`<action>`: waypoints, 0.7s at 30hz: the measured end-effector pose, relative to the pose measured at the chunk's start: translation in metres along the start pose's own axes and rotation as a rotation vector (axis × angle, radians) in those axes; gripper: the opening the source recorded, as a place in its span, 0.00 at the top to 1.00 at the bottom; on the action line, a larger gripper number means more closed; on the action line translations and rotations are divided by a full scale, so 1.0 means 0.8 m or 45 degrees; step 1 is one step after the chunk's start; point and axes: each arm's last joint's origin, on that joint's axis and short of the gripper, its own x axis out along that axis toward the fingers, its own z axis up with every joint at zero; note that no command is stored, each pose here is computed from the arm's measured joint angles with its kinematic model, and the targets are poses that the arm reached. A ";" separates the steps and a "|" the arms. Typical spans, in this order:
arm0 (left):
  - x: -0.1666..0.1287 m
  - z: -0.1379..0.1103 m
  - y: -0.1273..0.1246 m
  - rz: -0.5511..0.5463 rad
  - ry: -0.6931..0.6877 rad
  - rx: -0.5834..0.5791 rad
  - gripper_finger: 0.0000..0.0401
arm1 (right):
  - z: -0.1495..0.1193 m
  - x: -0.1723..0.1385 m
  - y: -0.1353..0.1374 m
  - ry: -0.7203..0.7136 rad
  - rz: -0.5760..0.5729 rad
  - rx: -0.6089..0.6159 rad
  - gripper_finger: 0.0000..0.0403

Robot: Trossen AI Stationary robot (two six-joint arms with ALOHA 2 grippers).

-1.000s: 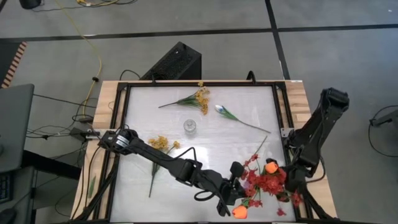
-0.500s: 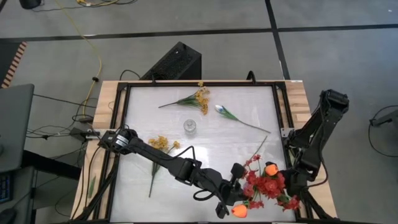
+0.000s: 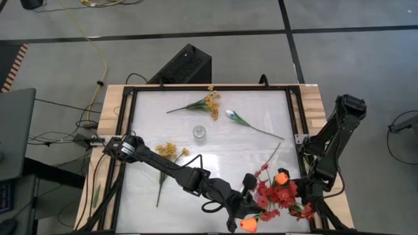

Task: Sort flowers into vase by color
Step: Put the orange flower into the pink vase

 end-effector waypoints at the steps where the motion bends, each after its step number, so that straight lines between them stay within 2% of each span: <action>1: 0.000 0.000 0.001 0.003 0.001 0.000 1.00 | 0.001 0.000 0.000 -0.004 -0.004 0.002 0.67; 6: 0.001 -0.006 0.006 0.059 0.050 0.009 1.00 | 0.004 0.001 -0.001 -0.042 -0.020 0.023 0.67; 21: 0.004 -0.017 0.006 0.075 0.115 0.017 1.00 | 0.009 0.003 -0.003 -0.091 -0.043 0.043 0.67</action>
